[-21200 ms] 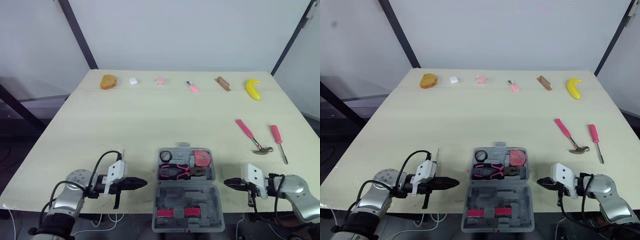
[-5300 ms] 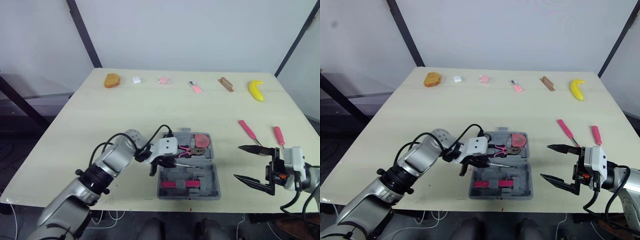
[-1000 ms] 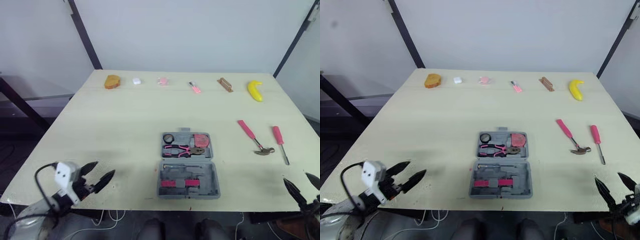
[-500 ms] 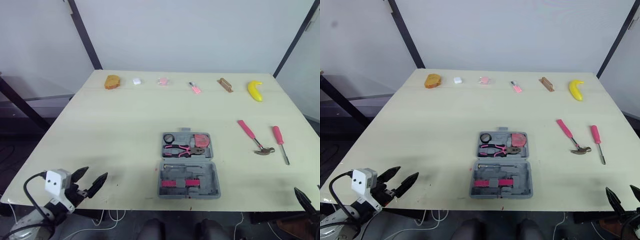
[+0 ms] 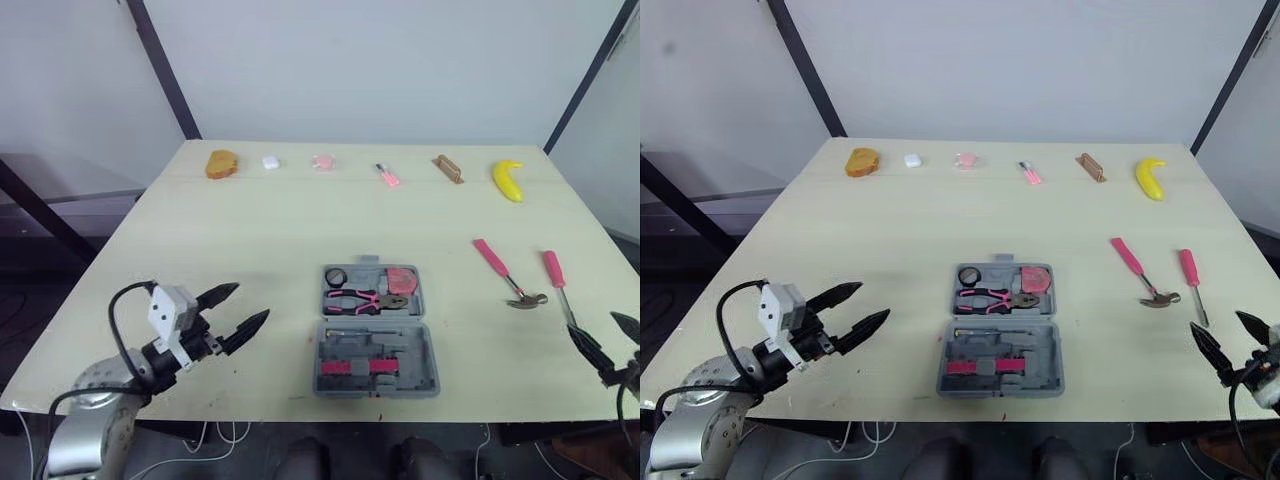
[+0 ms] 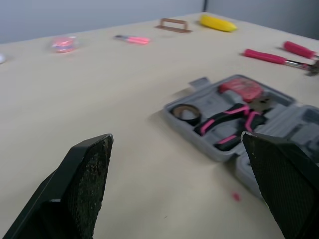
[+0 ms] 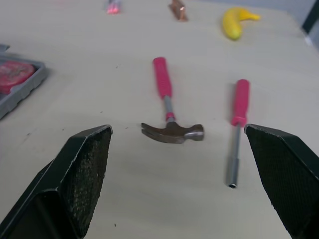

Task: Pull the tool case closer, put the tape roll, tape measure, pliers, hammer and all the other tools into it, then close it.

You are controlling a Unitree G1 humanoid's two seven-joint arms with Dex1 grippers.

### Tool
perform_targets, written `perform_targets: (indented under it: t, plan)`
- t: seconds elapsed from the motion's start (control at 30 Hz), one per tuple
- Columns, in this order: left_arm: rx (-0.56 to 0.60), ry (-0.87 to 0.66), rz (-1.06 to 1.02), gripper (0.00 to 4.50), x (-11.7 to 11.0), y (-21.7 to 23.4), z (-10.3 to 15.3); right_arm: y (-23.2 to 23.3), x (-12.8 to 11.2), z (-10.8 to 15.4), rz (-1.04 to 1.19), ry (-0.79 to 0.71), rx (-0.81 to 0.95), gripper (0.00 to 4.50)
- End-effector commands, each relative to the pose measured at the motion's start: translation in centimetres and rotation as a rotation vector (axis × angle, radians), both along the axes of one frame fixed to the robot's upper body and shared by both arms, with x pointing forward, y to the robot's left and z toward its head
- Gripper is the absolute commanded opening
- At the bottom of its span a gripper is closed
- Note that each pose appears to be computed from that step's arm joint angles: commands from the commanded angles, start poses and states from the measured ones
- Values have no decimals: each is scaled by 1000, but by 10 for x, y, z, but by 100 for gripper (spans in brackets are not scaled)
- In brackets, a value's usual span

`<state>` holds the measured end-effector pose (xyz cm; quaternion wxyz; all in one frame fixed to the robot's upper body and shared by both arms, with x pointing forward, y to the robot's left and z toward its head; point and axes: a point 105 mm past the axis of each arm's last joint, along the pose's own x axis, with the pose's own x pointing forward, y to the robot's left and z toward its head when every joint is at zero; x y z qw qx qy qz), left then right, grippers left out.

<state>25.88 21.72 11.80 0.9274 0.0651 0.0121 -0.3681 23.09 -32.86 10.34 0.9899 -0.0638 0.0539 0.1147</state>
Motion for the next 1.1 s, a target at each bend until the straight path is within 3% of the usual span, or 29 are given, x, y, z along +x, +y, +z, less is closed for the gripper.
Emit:
perform_targets:
  t: [0.03,0.23,0.57,1.1]
  plan:
    - [-4,-38,-97,440,3,-16,12,11,16,11,43,14,-41,450]
    - [3,-49,-273,440,3,-45,25,29,51,15,85,64,-46,450]
    - [49,-89,-598,440,-14,-82,60,20,102,-10,60,212,15,450]
    - [52,-137,-650,440,-18,-99,83,19,145,-39,19,316,43,450]
